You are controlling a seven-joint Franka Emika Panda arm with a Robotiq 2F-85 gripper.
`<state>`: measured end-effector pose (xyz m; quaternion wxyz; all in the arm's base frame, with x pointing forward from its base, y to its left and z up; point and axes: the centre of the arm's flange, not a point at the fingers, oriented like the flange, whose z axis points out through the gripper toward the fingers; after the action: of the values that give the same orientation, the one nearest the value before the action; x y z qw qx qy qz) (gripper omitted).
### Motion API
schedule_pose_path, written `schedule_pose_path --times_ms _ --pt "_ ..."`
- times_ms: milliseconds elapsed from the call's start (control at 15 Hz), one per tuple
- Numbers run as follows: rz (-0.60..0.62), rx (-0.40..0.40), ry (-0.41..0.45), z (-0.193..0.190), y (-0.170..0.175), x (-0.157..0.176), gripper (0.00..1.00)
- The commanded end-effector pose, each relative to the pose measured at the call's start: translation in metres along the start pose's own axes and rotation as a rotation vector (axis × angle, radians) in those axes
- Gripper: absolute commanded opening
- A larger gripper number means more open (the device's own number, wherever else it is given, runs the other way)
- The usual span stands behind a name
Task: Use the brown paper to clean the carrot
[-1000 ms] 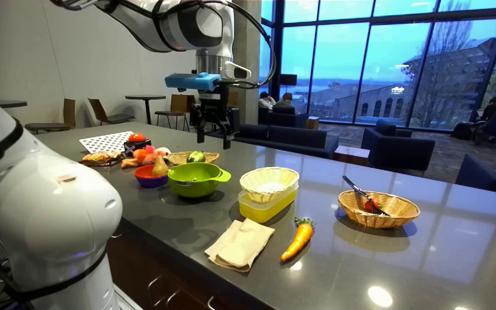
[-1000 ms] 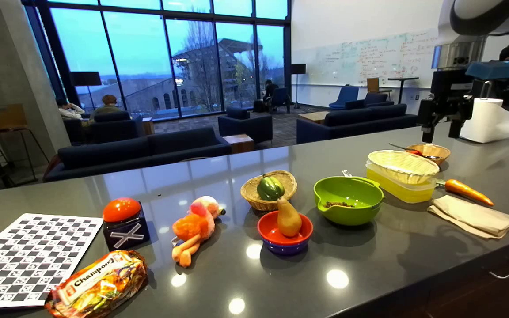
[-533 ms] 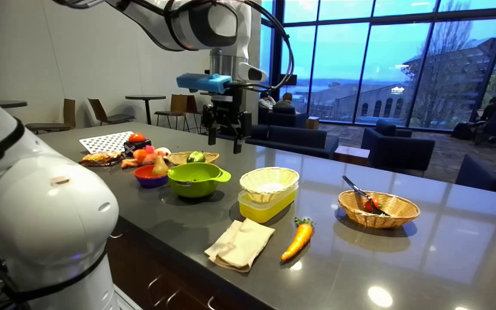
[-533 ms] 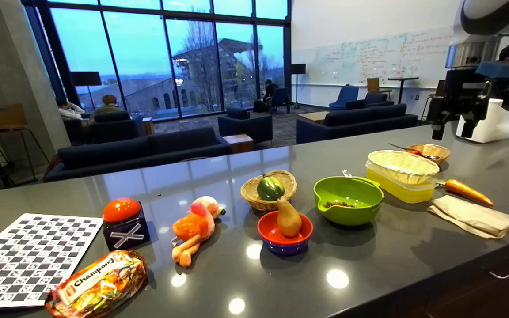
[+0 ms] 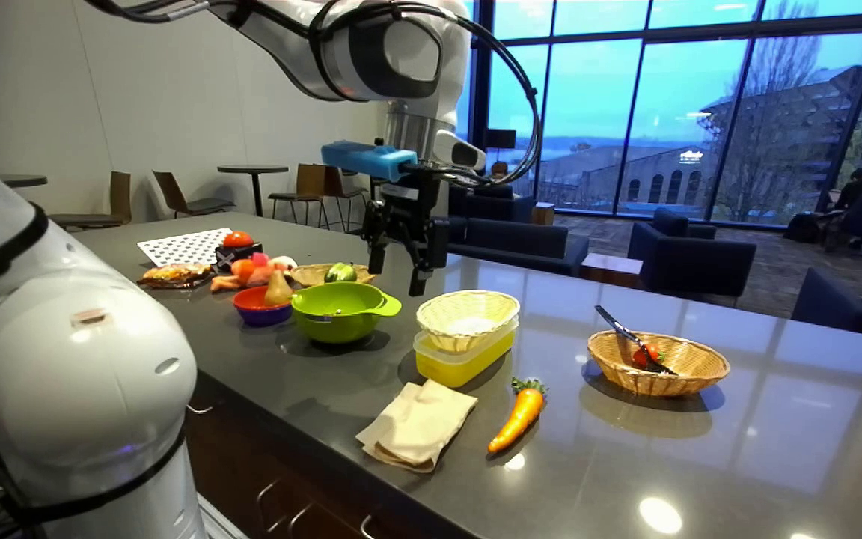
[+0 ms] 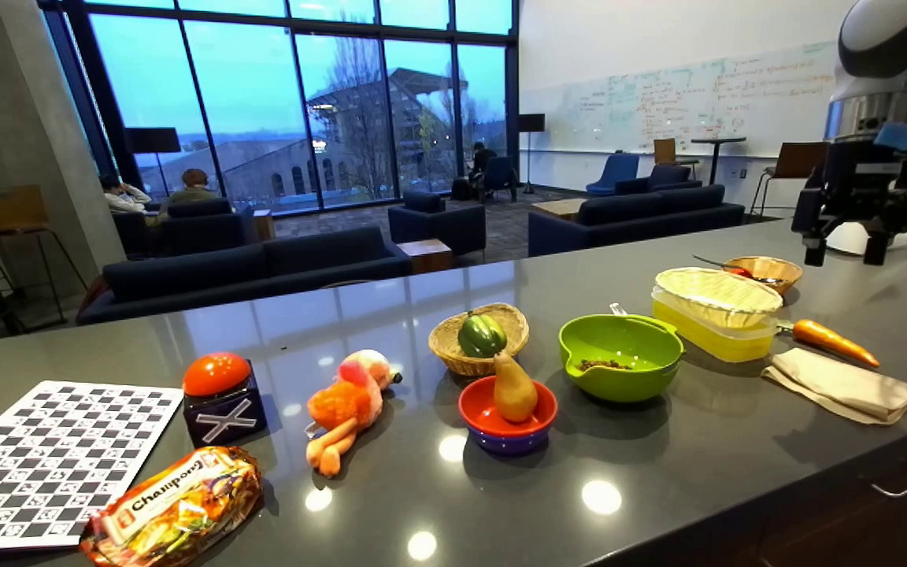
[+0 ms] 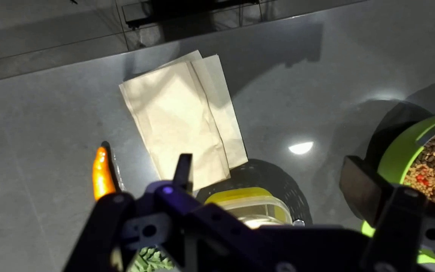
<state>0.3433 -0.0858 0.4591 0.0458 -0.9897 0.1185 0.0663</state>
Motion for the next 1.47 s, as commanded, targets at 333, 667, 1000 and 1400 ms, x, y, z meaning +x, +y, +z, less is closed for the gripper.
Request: schedule_pose_path --times_ms 333,667,1000,1400 --pt "0.055 -0.012 0.009 0.042 0.025 0.028 1.00" --pt "0.103 0.015 -0.045 0.077 0.034 0.032 1.00" --pt "0.159 0.037 -0.084 0.108 0.044 0.036 1.00" --pt "0.212 0.076 -0.080 0.140 0.068 0.053 1.00"
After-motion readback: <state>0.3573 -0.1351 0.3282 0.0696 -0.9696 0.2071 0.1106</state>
